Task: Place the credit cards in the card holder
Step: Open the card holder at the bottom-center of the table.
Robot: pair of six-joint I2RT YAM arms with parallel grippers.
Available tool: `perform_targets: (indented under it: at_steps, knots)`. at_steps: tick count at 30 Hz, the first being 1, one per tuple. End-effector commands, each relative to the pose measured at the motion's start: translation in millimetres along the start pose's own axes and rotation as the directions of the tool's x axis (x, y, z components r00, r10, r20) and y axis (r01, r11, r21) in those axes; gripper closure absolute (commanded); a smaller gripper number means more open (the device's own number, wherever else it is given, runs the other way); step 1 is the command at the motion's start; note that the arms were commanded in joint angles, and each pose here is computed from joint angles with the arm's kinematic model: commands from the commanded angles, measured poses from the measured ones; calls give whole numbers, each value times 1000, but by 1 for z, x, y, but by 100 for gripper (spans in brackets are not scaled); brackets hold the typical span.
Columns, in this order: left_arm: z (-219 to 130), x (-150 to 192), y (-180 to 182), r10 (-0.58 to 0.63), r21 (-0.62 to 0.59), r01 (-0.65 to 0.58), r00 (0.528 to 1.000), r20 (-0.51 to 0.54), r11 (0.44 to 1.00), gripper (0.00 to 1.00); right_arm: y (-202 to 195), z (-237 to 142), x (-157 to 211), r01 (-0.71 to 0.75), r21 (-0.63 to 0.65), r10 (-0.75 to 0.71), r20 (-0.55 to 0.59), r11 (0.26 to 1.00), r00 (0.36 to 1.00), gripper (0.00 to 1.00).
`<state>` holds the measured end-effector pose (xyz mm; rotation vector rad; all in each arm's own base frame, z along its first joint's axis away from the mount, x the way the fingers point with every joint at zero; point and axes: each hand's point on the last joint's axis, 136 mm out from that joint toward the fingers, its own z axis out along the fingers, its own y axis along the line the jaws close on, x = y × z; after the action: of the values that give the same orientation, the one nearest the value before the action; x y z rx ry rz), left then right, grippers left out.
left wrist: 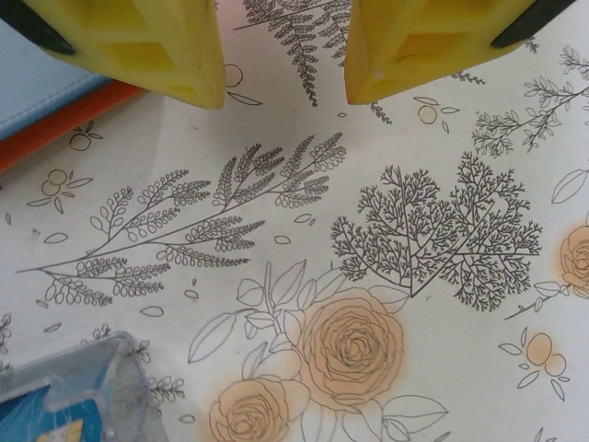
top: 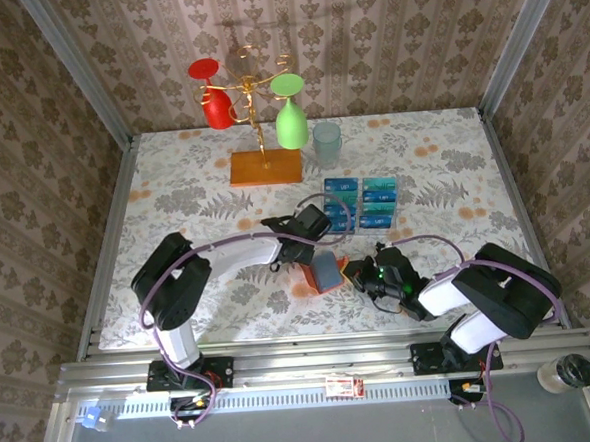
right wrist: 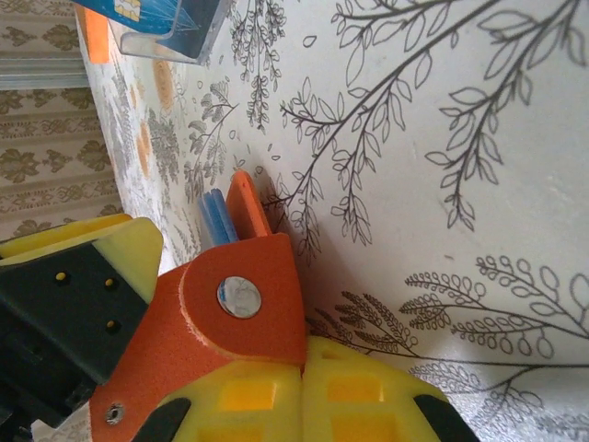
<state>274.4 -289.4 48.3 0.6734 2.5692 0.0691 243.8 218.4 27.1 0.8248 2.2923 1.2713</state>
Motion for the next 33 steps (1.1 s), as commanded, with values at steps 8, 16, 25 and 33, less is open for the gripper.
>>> perform_targets:
  at_steps: [8, 16, 25, 33]
  knots:
    - [-35, -15, 1, 57, -24, -56, 998, 35, 998, 48, -7, -5, -11, -25, 35, 21, 108, 999, 994, 100]
    - [-54, -19, -21, -1, 104, -4, 999, 44, 995, 43, -3, -9, -21, -37, 44, 29, 187, 998, 982, 100]
    - [-43, 2, -34, 14, 90, -14, 1000, 3, 996, 37, -5, -7, -21, -53, 51, 41, 208, 997, 977, 100]
    - [-34, 20, -14, 39, -43, -39, 999, -11, 998, 40, -9, -9, -20, -59, 58, 45, 218, 997, 975, 100]
